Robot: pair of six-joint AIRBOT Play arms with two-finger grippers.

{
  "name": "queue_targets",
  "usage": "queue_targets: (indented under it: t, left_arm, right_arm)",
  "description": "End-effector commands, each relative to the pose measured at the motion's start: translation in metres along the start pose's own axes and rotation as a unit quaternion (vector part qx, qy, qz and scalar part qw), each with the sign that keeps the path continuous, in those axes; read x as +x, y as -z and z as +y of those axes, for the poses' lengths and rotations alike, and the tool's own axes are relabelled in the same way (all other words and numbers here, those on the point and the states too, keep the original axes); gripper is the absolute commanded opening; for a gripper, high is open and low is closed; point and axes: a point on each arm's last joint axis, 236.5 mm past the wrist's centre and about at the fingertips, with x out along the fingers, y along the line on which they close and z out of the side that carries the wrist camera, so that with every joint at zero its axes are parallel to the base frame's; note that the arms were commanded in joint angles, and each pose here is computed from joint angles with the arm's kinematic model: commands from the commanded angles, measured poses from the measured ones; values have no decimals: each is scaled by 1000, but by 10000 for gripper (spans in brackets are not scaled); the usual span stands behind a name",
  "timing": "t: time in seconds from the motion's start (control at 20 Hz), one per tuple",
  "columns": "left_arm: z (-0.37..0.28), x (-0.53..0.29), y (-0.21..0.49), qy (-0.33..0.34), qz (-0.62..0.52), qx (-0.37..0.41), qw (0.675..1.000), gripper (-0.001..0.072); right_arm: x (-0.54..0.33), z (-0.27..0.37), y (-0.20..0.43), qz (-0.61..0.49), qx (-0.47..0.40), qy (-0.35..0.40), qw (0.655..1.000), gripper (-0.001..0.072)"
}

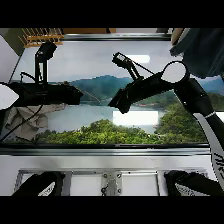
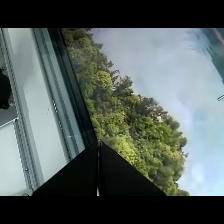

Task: Fold the clothes and pants, and hang the long-sleeved shirts on hangers.

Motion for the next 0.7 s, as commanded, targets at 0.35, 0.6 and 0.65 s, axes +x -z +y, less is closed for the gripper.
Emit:
queue_targets:
  t: [0.35,0.6,0.65]
  left_arm:
    - [0,0,-1,0,-2,0,1000,7]
    - [41,-2,-23,-87,-41,53,994,720]
    - [66,-2,-24,-138,-35,76,987,720]
  right_arm:
    - [0,0,0,0,0,0,1000,18]
    - [0,0,0,0,0,0,1000,18]
    - [0,0,0,0,0,0,1000,18]
